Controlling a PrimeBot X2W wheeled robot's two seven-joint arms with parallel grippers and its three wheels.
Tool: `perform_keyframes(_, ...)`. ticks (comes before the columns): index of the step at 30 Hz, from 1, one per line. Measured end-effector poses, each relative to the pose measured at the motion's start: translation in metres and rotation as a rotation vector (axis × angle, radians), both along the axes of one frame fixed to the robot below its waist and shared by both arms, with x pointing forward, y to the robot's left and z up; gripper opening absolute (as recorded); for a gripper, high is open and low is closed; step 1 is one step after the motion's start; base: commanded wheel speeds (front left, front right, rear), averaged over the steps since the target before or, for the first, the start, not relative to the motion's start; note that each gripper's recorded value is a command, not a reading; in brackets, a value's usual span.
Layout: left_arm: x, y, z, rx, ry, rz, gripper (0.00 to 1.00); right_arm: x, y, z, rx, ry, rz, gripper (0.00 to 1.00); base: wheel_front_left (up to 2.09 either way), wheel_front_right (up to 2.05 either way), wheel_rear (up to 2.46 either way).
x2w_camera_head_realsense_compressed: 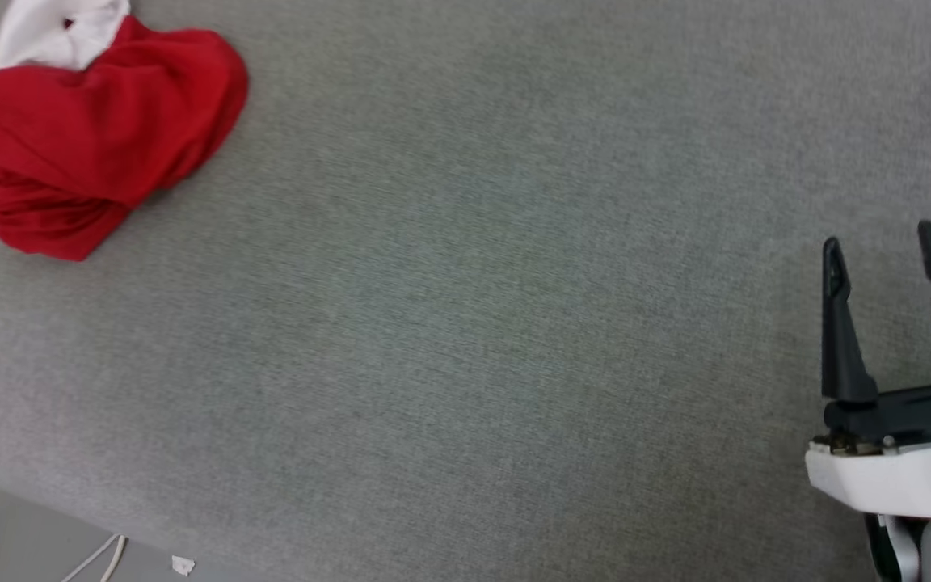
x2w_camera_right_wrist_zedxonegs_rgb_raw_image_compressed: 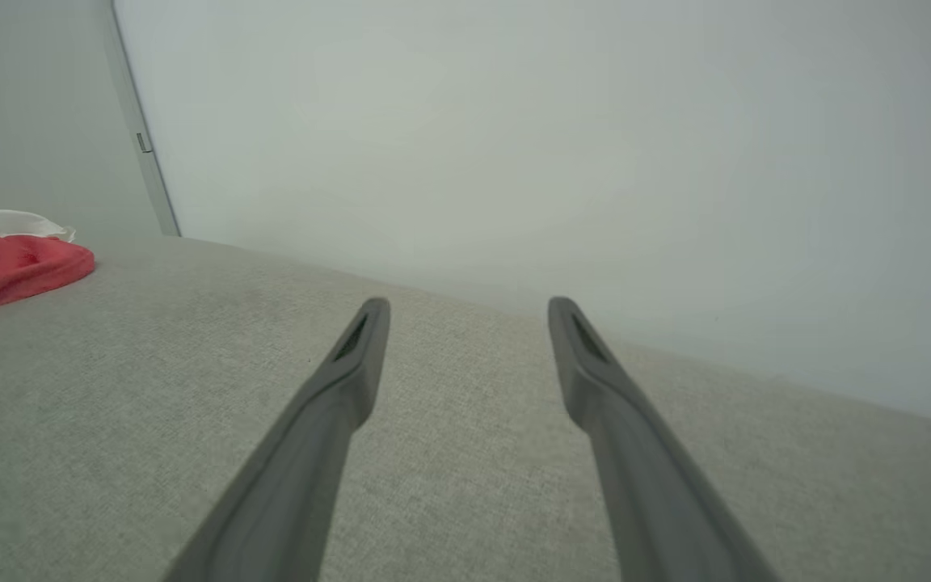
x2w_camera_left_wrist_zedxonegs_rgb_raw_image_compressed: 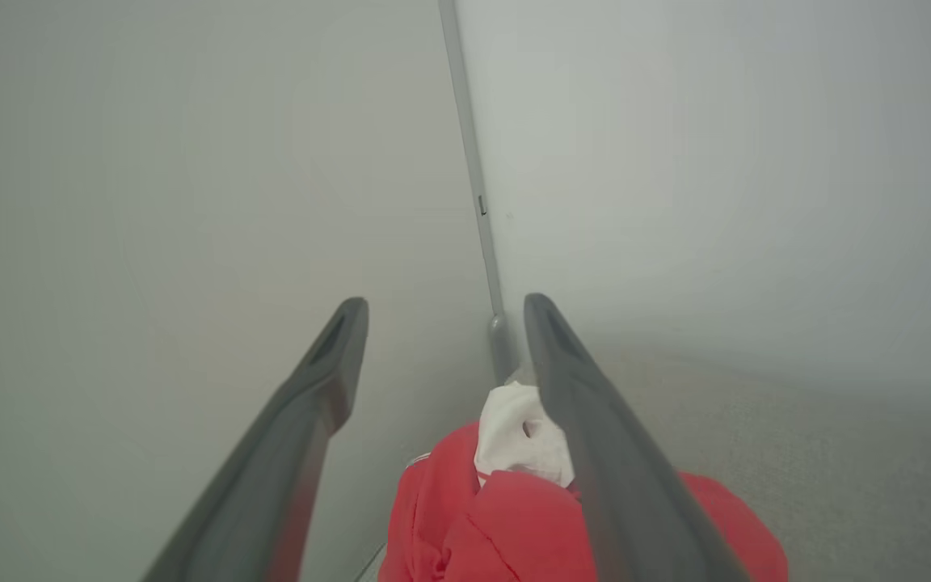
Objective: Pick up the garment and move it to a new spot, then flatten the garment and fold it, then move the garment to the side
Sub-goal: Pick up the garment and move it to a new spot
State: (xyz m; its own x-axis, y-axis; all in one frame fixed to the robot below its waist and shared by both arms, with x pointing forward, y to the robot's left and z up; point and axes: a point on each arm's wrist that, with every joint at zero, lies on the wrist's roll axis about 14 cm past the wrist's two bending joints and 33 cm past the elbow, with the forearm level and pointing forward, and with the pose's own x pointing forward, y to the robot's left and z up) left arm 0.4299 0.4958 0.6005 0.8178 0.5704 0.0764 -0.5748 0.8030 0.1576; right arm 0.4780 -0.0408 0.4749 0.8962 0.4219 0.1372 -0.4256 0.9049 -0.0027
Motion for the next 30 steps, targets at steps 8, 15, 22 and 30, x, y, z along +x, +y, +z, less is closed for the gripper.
perform_keyframes(8,0.052,0.012,-0.044,-0.093,0.354,-0.015,1.00,0.020,-0.019,-0.010,-0.014,-0.026,-0.062,1.00,0.00,0.00,0.00)
perform_keyframes(15,0.060,-0.009,-0.139,-0.398,0.661,-0.040,1.00,0.037,-0.022,-0.018,0.003,-0.060,-0.076,1.00,0.00,0.00,0.00)
perform_keyframes(22,0.046,-0.035,-0.208,-0.702,0.815,-0.040,1.00,0.042,-0.031,-0.028,-0.008,-0.066,-0.101,1.00,0.00,0.00,0.00)
perform_keyframes(30,0.036,-0.040,-0.237,-0.775,0.873,-0.020,1.00,0.045,-0.033,-0.032,-0.014,-0.075,-0.107,1.00,0.00,0.00,0.00)
